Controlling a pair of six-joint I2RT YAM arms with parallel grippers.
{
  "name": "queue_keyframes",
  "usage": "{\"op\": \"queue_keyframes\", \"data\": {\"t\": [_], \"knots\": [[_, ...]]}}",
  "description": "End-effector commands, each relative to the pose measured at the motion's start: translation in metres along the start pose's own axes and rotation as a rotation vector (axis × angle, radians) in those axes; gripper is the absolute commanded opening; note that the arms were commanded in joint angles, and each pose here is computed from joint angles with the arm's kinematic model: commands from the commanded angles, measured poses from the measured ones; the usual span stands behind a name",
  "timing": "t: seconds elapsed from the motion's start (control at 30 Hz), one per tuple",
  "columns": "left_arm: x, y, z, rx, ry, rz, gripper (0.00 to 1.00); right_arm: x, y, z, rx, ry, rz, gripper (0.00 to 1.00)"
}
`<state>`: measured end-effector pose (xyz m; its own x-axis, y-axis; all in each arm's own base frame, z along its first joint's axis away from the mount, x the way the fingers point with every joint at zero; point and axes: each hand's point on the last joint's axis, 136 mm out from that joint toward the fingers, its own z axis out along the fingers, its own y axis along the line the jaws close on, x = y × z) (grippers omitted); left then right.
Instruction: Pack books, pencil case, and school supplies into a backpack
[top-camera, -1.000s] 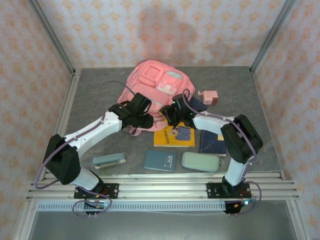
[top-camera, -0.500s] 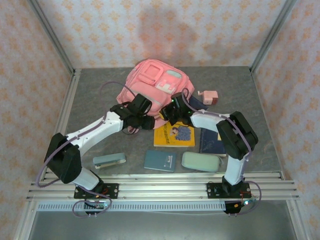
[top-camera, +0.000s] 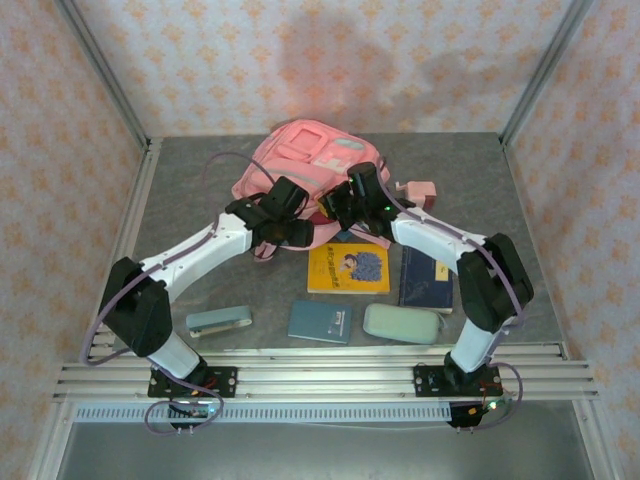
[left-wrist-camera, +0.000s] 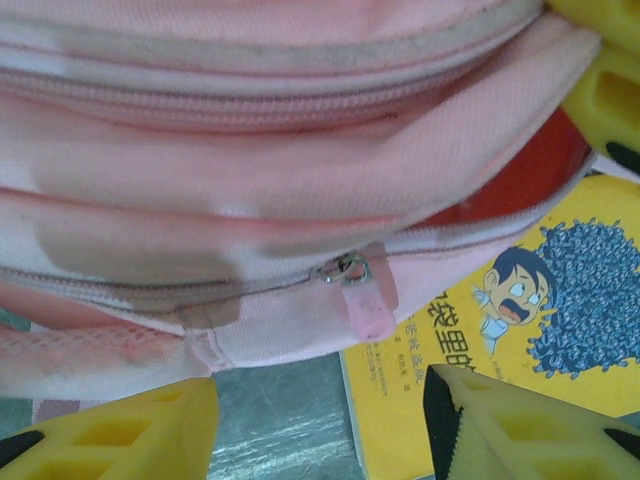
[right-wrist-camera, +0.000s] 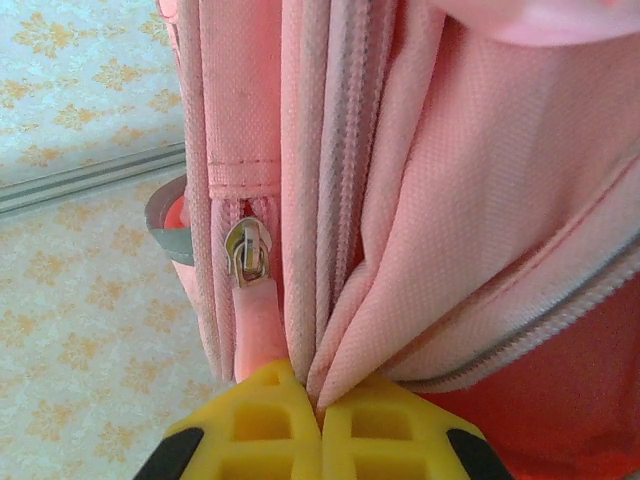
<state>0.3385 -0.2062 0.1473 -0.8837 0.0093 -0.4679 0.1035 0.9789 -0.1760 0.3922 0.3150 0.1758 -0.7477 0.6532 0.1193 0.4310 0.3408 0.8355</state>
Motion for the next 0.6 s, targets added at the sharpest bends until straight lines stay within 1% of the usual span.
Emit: {"op": "queue_keyframes", "data": {"t": [0.0, 0.17, 0.33, 0.43, 0.5, 0.57], "knots": [[-0.018, 0.006, 0.004, -0.049, -0.056, -0.049, 0.58, 0.006, 0.063, -0.031, -0.168, -0.009, -0.026, 0.0], [-0.023, 0.007, 0.016, -0.08, -0.076, -0.1, 0.58, 0.006, 0.071, -0.037, -0.202, -0.028, 0.034, 0.0], [-0.027, 0.017, 0.023, -0.16, -0.117, -0.152, 0.55, 0.01, 0.081, -0.037, -0.254, -0.021, 0.109, 0.0], [-0.032, 0.022, 0.027, -0.199, -0.144, -0.165, 0.5, 0.016, 0.088, -0.038, -0.281, -0.006, 0.128, 0.0], [-0.035, 0.023, 0.03, -0.212, -0.151, -0.165, 0.42, 0.021, 0.093, -0.039, -0.291, 0.003, 0.128, 0.0], [-0.037, 0.02, 0.033, -0.206, -0.153, -0.158, 0.32, 0.025, 0.096, -0.039, -0.296, 0.01, 0.123, 0.0]]}}
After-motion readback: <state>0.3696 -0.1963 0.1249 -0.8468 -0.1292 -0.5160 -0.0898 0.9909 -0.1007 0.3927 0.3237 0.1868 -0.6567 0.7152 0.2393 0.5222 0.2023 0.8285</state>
